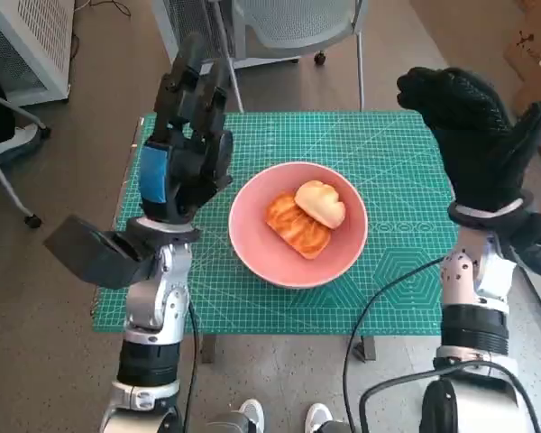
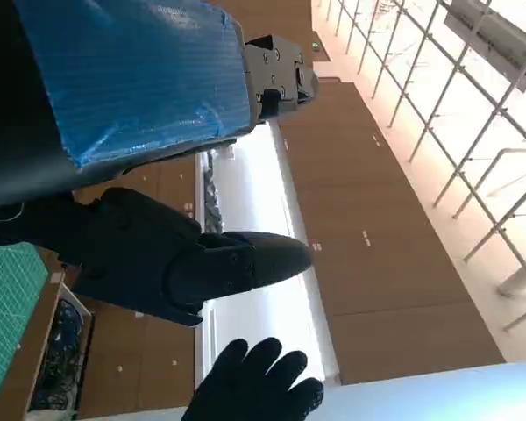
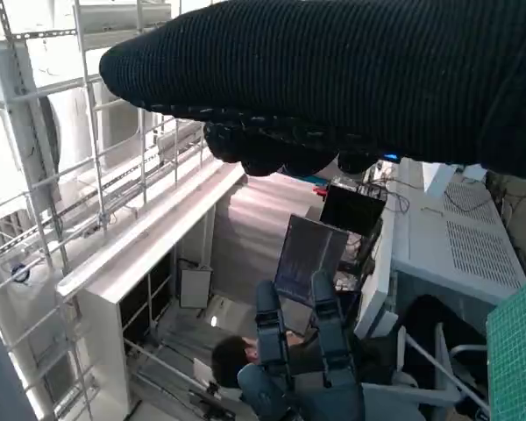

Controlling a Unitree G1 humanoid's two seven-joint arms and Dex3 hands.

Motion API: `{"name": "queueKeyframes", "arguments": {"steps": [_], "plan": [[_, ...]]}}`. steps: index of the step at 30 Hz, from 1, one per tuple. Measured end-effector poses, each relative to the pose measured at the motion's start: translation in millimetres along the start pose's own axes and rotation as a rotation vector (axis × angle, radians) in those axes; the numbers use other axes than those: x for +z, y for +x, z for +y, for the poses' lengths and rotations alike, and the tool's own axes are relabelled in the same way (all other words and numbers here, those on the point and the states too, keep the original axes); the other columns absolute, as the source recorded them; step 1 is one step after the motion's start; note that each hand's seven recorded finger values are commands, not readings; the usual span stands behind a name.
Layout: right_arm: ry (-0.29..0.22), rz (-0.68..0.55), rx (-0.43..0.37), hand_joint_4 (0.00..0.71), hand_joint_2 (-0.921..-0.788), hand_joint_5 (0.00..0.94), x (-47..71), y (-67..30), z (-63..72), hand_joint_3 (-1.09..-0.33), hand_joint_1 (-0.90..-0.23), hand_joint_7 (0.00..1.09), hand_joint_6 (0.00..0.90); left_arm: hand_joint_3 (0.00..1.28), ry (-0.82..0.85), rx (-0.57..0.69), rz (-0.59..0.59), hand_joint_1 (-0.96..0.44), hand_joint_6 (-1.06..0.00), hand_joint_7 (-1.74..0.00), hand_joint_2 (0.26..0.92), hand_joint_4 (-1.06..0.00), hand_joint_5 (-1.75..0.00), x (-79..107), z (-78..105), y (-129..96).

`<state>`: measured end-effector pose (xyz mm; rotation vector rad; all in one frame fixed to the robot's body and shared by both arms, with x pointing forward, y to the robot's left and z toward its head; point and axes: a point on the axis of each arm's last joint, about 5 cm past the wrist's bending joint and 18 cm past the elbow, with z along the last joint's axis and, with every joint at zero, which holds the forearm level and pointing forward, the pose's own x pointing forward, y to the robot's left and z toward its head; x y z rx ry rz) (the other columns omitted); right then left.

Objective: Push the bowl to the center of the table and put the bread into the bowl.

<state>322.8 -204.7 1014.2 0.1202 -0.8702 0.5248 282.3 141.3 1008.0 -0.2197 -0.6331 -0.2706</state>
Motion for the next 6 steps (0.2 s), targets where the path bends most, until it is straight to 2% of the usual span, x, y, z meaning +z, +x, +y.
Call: {"name": "queueKeyframes", "arguments": {"steps": [6], "plan": [[-0.008,-0.008,-0.007,0.316,-0.921,0.004,0.9,2.5,0.4,-0.726,-0.654,0.01,0.429,0.51,0.014,-0.001,-0.001,-0.7,0.0,-0.32,0.921,0.0,0.0,1.3,2.5,-0.8]]}}
